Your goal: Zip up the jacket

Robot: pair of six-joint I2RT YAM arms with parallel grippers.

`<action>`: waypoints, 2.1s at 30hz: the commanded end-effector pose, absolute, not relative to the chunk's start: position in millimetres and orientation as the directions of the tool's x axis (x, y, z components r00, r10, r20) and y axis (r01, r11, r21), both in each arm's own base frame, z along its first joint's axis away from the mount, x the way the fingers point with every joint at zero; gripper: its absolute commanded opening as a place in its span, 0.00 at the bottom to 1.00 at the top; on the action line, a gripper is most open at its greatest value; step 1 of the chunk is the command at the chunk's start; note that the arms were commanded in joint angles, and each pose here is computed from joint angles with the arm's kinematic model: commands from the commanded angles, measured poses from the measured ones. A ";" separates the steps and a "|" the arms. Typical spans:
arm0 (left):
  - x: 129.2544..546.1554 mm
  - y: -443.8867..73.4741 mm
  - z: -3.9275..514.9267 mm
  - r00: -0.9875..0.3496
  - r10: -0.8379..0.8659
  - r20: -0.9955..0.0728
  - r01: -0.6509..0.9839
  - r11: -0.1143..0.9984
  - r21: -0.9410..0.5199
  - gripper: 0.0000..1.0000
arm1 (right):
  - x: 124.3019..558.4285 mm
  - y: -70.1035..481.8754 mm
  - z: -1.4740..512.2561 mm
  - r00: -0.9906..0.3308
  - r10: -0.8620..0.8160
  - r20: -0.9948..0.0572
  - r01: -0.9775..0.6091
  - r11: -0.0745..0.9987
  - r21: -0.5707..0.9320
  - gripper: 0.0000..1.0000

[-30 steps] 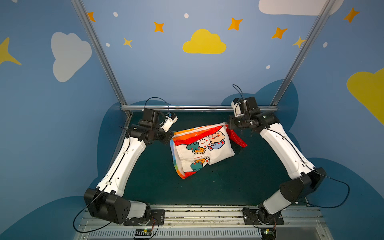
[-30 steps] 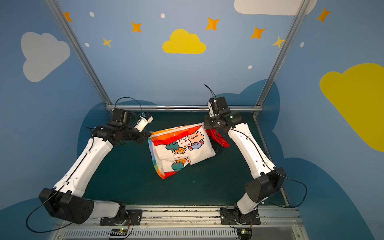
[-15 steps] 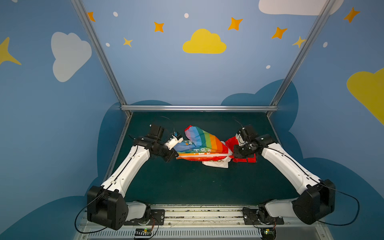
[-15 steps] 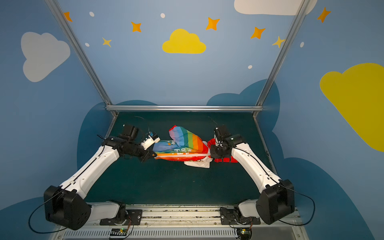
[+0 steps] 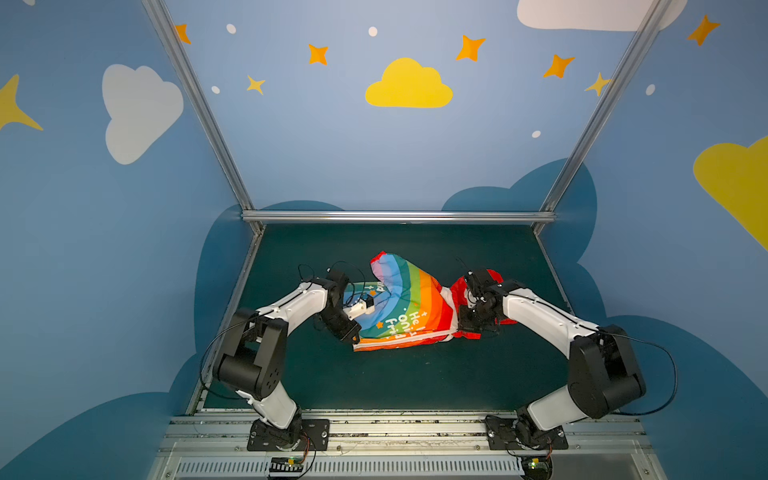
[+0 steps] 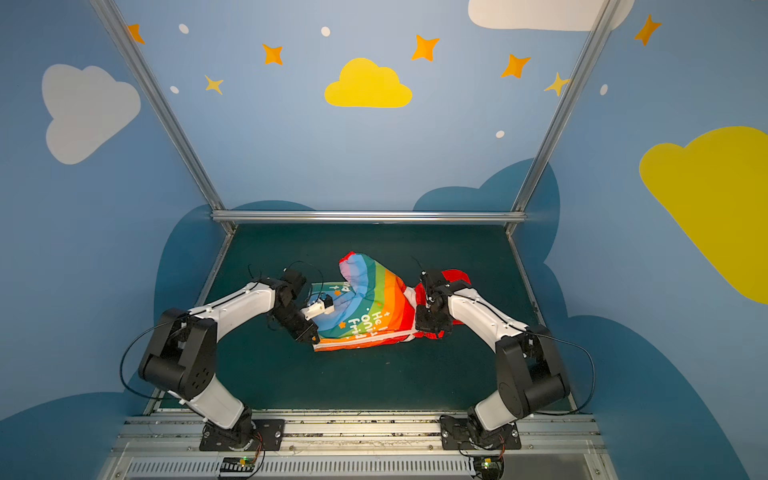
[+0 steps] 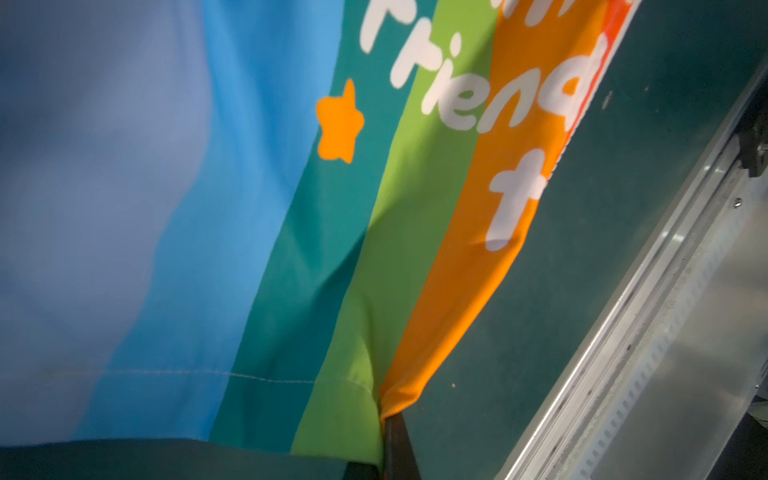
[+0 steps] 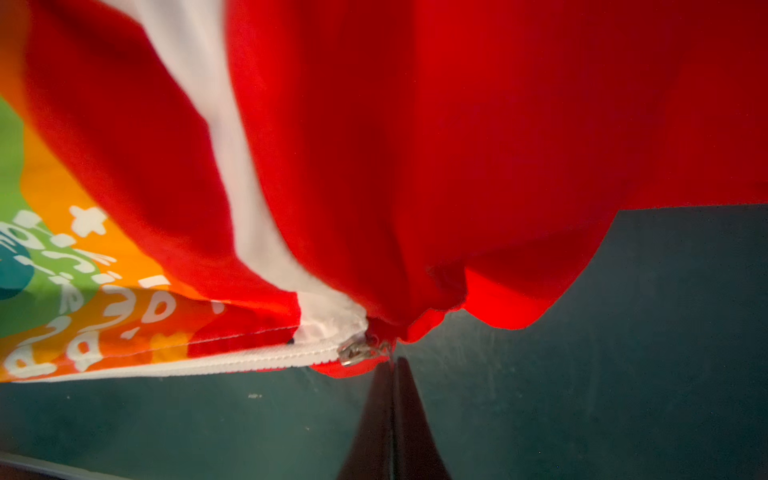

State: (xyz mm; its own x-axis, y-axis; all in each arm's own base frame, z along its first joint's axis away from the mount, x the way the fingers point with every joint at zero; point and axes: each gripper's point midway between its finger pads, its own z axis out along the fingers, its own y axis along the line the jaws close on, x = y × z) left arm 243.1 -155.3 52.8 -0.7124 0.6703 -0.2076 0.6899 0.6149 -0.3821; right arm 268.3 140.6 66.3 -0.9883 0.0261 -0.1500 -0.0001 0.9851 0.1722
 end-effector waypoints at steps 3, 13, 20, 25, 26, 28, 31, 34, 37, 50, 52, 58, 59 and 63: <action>263.5 -157.2 61.8 -0.673 0.685 -0.278 0.738 0.599 -0.310 0.29 | 279.4 141.6 70.8 -0.984 -0.012 -0.179 -0.041 0.986 0.161 0.21; 311.0 -116.3 127.9 -0.633 0.566 -0.528 0.651 0.758 0.032 0.99 | 301.1 88.9 133.2 -0.873 -0.038 -0.487 -0.031 0.999 -0.022 0.87; 345.2 -69.9 185.8 -0.275 0.279 -0.920 0.283 0.938 0.200 0.99 | 346.2 70.8 154.4 -0.552 -0.180 -0.814 -0.076 0.983 -0.166 0.87; 349.8 -14.6 152.3 -0.347 0.068 -0.936 0.014 0.998 0.067 0.99 | 362.3 40.8 145.5 -0.453 -0.104 -0.886 0.048 0.989 -0.141 0.87; 350.0 -11.0 145.1 -0.362 0.050 -0.931 0.004 0.999 0.052 0.99 | 365.0 36.0 141.9 -0.445 -0.099 -0.890 0.064 0.988 -0.142 0.87; 352.0 -5.2 137.5 -0.352 0.031 -0.935 -0.027 0.999 0.043 0.99 | 369.1 30.6 134.5 -0.419 -0.101 -0.903 0.078 0.986 -0.146 0.87; 356.7 5.6 130.1 -0.322 -0.029 -0.946 -0.086 0.996 -0.001 0.99 | 374.6 26.0 121.8 -0.398 -0.134 -0.907 0.072 0.982 -0.176 0.87; 363.9 11.5 120.5 -0.331 -0.071 -0.941 -0.119 0.992 -0.033 0.99 | 382.7 19.0 119.1 -0.343 -0.154 -0.927 0.087 0.977 -0.194 0.87; 371.2 11.8 115.6 -0.336 -0.039 -0.941 -0.111 0.994 -0.001 0.99 | 387.8 17.9 114.0 -0.332 -0.104 -0.938 0.067 0.989 -0.133 0.87; 392.4 18.1 83.5 -0.380 -0.051 -0.924 -0.120 0.993 -0.006 0.99 | 394.8 15.5 92.0 -0.344 -0.032 -0.939 -0.010 0.999 -0.031 0.88; 392.4 17.8 83.6 -0.359 -0.043 -0.932 -0.119 0.993 0.000 0.99 | 394.4 15.6 90.5 -0.373 -0.029 -0.928 -0.012 1.000 -0.027 0.88; 391.9 17.8 82.8 -0.389 -0.048 -0.920 -0.120 0.993 -0.001 0.99 | 395.0 14.9 91.9 -0.357 -0.028 -0.934 -0.013 1.000 -0.025 0.88; 391.9 17.4 82.9 -0.394 -0.046 -0.918 -0.118 0.993 0.001 0.99 | 395.0 14.8 90.9 -0.358 -0.028 -0.933 -0.012 1.000 -0.025 0.88; 392.0 17.2 83.1 -0.391 -0.046 -0.919 -0.117 0.993 0.000 0.99 | 394.9 14.8 90.1 -0.364 -0.026 -0.931 -0.013 1.000 -0.023 0.88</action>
